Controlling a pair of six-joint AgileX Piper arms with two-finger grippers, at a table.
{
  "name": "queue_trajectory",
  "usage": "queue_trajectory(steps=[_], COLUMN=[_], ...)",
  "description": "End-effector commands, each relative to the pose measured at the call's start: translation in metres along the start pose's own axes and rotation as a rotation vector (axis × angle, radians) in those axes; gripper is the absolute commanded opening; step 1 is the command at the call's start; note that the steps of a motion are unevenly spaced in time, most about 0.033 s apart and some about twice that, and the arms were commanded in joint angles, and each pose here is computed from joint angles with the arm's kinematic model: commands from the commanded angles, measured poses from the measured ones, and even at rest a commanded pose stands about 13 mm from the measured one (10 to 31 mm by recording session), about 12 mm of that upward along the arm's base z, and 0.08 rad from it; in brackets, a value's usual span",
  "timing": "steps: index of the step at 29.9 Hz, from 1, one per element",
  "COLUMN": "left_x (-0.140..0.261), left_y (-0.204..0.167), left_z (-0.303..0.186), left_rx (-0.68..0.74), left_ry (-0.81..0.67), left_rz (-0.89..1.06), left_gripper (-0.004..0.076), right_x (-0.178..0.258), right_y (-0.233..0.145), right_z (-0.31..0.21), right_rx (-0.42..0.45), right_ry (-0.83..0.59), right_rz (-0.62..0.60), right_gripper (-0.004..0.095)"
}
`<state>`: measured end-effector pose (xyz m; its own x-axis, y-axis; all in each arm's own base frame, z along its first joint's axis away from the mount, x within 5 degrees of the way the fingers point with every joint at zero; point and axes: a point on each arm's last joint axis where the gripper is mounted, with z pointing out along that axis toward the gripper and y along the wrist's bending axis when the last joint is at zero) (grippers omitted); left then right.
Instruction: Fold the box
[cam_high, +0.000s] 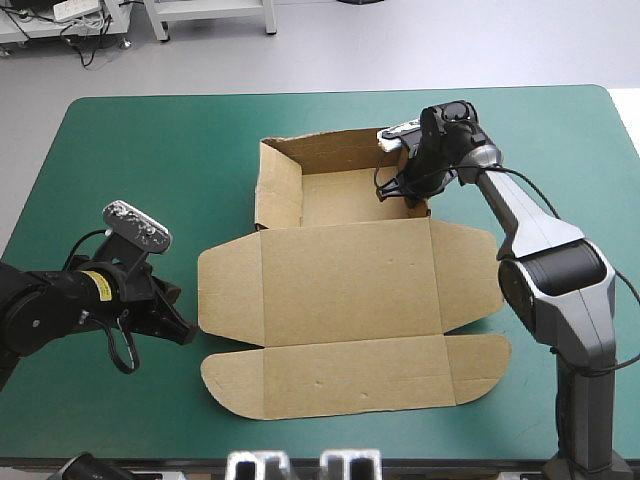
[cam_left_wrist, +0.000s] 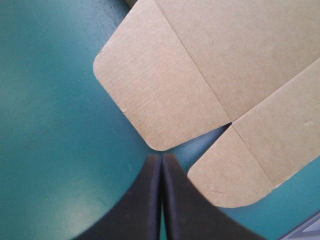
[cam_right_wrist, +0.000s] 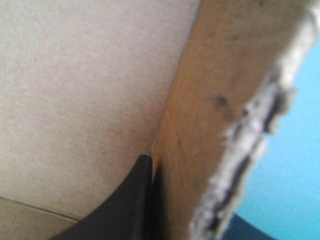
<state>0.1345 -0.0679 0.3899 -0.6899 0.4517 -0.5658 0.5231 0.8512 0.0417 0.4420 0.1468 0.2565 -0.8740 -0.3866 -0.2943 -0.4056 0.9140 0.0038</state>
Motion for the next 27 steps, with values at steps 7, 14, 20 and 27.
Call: queue_trajectory(steps=[7, 14, 20, 27], left_x=[-0.001, -0.001, 0.001, 0.002], left_y=[0.006, 0.008, 0.01, 0.014], left_z=[-0.01, -0.01, -0.01, -0.011], left_rx=[-0.069, -0.092, -0.116, -0.166], left_ry=[-0.023, -0.021, -0.001, 0.01], left_rz=[0.008, 0.015, 0.022, 0.037], left_gripper=[-0.001, -0.001, -0.001, -0.001], right_x=[-0.021, -0.012, 0.026, 0.087], right_y=[-0.024, -0.103, -0.187, -0.274], right_z=[-0.078, -0.125, -0.14, -0.155], right_rx=[0.304, 0.542, 0.611, 0.6], right_ry=[-0.208, -0.265, -0.207, -0.205], right_rz=[-0.128, 0.004, 0.197, 0.437], right_gripper=[-0.0024, -0.0024, -0.0024, -0.0024])
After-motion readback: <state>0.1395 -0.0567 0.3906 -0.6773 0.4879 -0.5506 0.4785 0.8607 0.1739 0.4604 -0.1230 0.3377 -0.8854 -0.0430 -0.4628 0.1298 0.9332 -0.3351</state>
